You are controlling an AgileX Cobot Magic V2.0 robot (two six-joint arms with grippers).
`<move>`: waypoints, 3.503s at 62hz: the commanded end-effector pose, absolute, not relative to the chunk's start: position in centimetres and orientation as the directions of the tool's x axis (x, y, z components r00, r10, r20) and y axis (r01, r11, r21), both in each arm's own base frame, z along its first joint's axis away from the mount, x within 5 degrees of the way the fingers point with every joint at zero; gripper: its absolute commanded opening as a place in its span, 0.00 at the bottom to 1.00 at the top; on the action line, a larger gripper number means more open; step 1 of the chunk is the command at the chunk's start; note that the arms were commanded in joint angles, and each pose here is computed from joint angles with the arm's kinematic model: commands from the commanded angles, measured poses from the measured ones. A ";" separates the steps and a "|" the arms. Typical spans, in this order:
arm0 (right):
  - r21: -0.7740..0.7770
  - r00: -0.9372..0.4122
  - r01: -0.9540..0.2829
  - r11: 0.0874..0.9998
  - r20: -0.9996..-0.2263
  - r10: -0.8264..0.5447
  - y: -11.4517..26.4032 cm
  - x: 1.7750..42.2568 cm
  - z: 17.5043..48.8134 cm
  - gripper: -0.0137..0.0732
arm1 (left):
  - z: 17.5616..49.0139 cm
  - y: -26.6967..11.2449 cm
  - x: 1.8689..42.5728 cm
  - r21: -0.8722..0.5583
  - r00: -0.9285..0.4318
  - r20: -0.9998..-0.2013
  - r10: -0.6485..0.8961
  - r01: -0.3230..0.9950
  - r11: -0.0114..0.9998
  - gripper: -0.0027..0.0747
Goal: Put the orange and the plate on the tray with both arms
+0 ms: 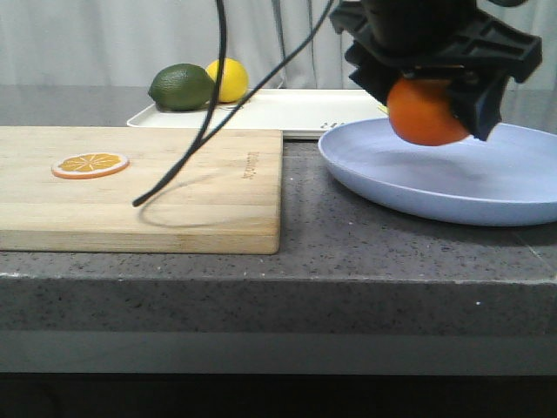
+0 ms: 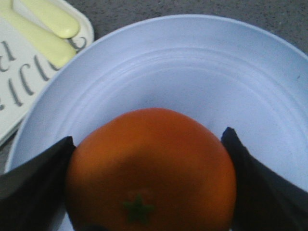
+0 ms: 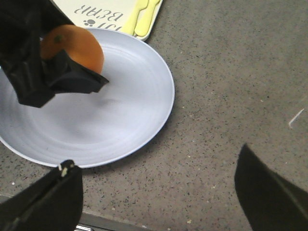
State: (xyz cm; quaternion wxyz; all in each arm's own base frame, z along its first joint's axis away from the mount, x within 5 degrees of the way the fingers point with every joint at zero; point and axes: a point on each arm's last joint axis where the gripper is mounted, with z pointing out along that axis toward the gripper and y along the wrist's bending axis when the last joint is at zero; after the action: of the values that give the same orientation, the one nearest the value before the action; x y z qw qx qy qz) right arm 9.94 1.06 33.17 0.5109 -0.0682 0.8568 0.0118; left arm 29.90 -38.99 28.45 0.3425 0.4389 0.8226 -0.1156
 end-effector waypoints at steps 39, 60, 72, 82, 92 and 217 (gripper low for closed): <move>-0.071 -0.362 -0.123 0.990 -0.926 -0.112 1.0 10.3 35.0 0.90 | 32.2 -39.7 29.1 0.074 -0.362 -0.722 0.590 0.807 0.586 0.80; -0.071 -0.363 -0.123 0.990 -0.925 -0.112 1.0 10.3 35.0 0.90 | 39.6 -36.8 26.4 -0.013 -0.376 -0.775 0.508 0.813 0.582 0.80; -0.071 -0.364 -0.123 0.990 -0.925 -0.112 1.0 10.3 35.0 0.90 | 42.8 -33.4 24.1 0.000 -0.355 -0.795 0.492 0.811 0.585 0.79; -0.071 -0.364 -0.123 0.990 -0.925 -0.112 1.0 10.3 35.0 0.90 | 43.3 -29.8 22.4 0.000 -0.344 -0.820 0.457 0.799 0.602 0.79; -0.071 -0.363 -0.123 0.990 -0.925 -0.112 1.0 10.3 35.0 0.90 | 42.3 -24.7 22.0 -0.017 -0.382 -0.830 0.407 0.746 0.666 0.79; 0.705 -0.802 0.152 0.693 -0.321 0.503 -4.0 25.1 26.3 0.90 | 38.0 -5.9 9.1 -0.004 -0.329 -0.917 0.225 0.572 0.820 0.79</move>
State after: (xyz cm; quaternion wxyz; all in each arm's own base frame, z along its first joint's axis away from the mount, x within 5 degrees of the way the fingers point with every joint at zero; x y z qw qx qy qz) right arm 24.43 -4.05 25.26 0.2284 0.1744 0.9039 0.3169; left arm 8.70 -5.73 36.62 0.4828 0.2632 0.8203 -0.1574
